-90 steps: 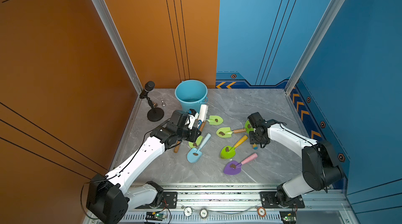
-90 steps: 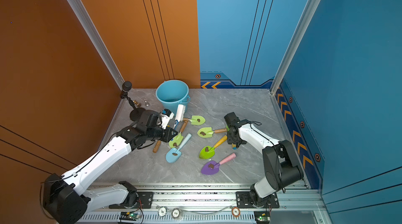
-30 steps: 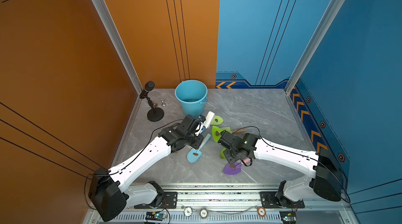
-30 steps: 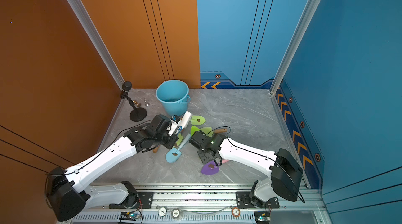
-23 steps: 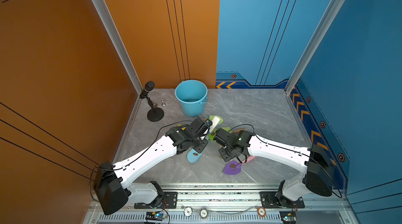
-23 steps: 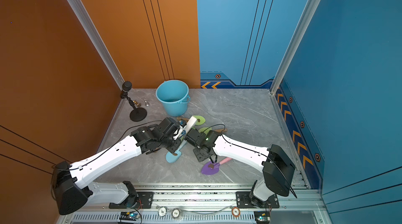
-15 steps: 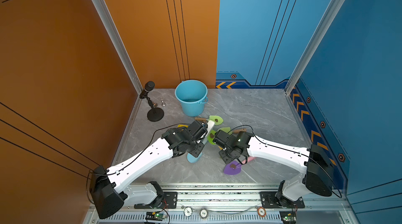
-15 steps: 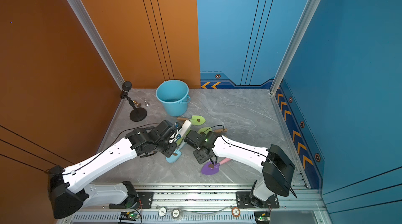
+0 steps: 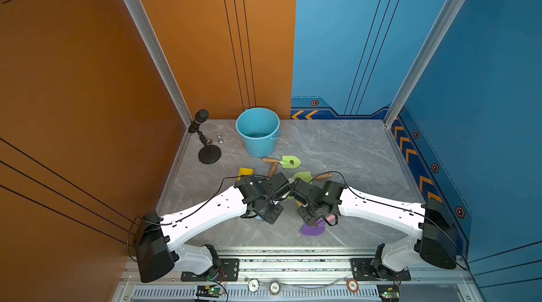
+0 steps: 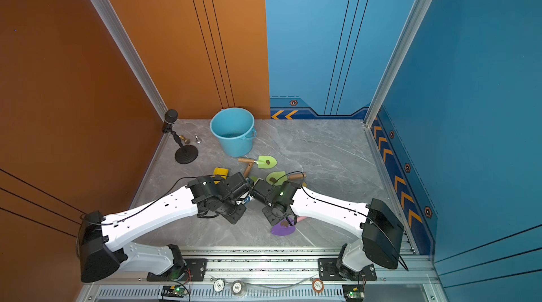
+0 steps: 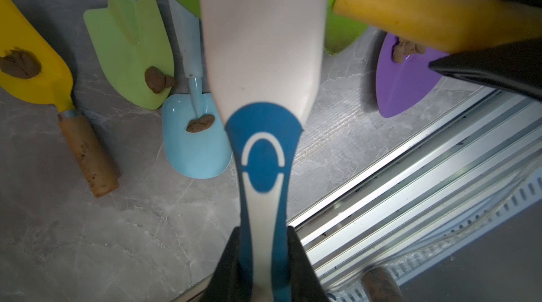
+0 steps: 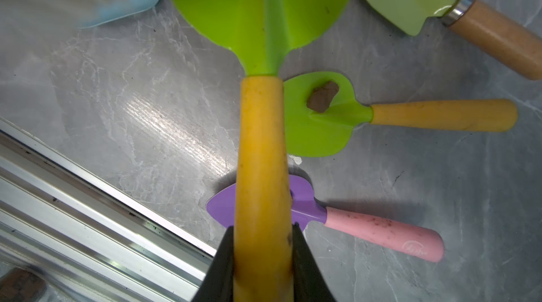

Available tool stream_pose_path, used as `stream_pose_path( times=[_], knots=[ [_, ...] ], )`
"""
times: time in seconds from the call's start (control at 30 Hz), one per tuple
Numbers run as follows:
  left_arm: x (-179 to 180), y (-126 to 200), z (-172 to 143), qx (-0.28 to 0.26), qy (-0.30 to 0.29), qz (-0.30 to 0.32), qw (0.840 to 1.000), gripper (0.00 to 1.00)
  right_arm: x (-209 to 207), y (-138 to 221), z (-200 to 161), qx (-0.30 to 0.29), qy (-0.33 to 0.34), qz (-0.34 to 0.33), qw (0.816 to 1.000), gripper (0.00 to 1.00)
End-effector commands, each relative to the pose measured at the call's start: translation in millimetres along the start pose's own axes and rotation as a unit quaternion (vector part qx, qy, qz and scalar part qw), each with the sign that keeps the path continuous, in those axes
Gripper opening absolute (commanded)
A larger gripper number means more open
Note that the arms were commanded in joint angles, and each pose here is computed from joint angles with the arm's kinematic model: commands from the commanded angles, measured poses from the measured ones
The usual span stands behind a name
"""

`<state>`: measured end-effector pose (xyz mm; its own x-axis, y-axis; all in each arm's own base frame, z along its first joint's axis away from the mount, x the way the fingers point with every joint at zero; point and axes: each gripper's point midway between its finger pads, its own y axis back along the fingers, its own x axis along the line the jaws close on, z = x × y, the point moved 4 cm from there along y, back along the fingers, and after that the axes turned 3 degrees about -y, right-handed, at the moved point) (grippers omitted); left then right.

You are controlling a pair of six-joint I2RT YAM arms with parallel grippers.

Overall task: Brush the soil off the hand trowel and place it into the bucket
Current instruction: Brush off the soil from the hand trowel.

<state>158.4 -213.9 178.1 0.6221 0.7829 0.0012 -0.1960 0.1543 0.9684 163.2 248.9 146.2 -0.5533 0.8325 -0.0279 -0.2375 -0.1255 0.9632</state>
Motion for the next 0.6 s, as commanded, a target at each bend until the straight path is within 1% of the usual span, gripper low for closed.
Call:
stream_pose_path(
  times=[0.0, 0.13, 0.2, 0.27, 0.33, 0.47, 0.57],
  knots=[
    [-7, 5, 7, 0.001, 0.003, -0.014, 1.0, 0.0, -2, 5, -1, -0.02, 0.007, 0.0, 1.0, 0.05],
    [-13, -5, 12, 0.017, -0.004, -0.022, 1.0, 0.0, -3, 7, -5, -0.022, 0.002, 0.003, 1.0, 0.05],
    [-10, -11, 14, 0.024, -0.008, -0.011, 1.0, 0.0, -3, 8, -8, -0.023, 0.001, 0.004, 1.0, 0.05],
    [-4, -17, 16, 0.029, 0.002, -0.011, 1.0, 0.0, -3, 8, -10, -0.022, 0.0, 0.005, 1.0, 0.05],
    [5, -23, 17, 0.033, 0.017, -0.01, 0.999, 0.0, -3, 7, -13, -0.019, 0.0, 0.004, 1.0, 0.05],
    [30, -26, 16, 0.03, 0.039, 0.021, 0.999, 0.0, -1, 7, -19, -0.013, 0.001, 0.004, 1.0, 0.05],
    [45, -23, 13, 0.021, 0.065, 0.022, 0.997, 0.0, -1, 3, -25, -0.003, 0.001, 0.005, 1.0, 0.05]
  ],
)
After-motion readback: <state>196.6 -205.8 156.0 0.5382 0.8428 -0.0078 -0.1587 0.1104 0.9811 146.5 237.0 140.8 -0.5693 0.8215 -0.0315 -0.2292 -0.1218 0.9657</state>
